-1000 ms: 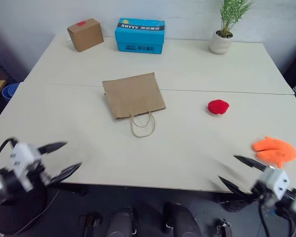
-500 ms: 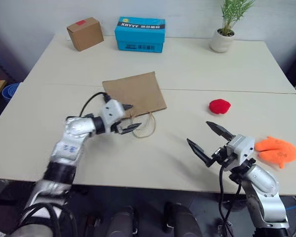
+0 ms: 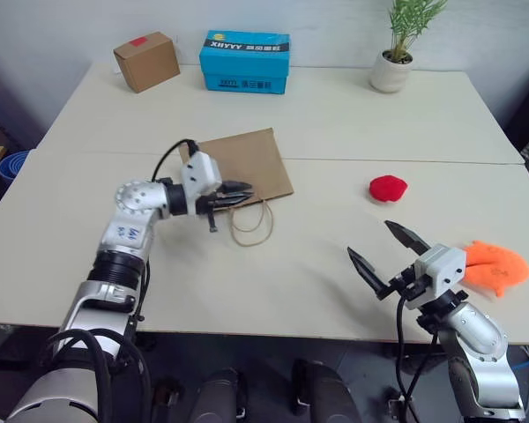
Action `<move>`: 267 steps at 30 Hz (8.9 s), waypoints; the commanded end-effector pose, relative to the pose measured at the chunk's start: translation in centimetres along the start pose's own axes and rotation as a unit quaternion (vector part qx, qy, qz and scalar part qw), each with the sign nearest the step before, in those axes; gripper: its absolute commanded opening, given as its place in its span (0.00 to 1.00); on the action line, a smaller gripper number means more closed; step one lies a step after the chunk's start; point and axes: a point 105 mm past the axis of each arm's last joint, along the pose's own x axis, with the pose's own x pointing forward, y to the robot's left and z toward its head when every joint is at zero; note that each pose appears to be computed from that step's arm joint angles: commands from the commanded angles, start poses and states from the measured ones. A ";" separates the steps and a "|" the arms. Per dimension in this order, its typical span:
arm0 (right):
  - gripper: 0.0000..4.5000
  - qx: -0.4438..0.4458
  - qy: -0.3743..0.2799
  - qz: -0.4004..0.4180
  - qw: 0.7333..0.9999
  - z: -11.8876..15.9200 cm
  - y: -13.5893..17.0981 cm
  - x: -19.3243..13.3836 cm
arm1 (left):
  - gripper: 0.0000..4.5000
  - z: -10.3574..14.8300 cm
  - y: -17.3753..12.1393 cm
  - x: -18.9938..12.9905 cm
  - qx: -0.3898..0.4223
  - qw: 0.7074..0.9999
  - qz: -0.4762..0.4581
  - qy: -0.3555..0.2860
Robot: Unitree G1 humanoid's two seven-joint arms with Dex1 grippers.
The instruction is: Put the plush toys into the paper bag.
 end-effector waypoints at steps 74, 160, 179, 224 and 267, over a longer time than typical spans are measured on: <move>0.01 0.047 0.205 0.134 0.968 -6.5 7.4 12.0 | 0.00 16.5 0.0 1.1 -0.103 0.924 -0.134 -0.343; 0.01 0.024 0.133 0.186 0.973 6.1 -3.8 -2.0 | 0.00 11.5 -3.2 4.6 -0.116 0.940 -0.151 -0.284; 0.01 0.003 0.109 0.211 0.971 1.6 6.8 13.2 | 0.00 12.8 -5.4 4.9 -0.166 0.910 -0.233 -0.299; 0.99 -0.026 0.204 -0.037 0.978 -2.0 -12.6 6.8 | 0.00 12.0 -0.2 2.0 -0.089 0.955 -0.139 -0.245; 0.04 0.115 0.114 0.024 0.986 1.3 5.2 19.0 | 0.00 12.7 -3.0 2.6 -0.137 0.934 -0.214 -0.253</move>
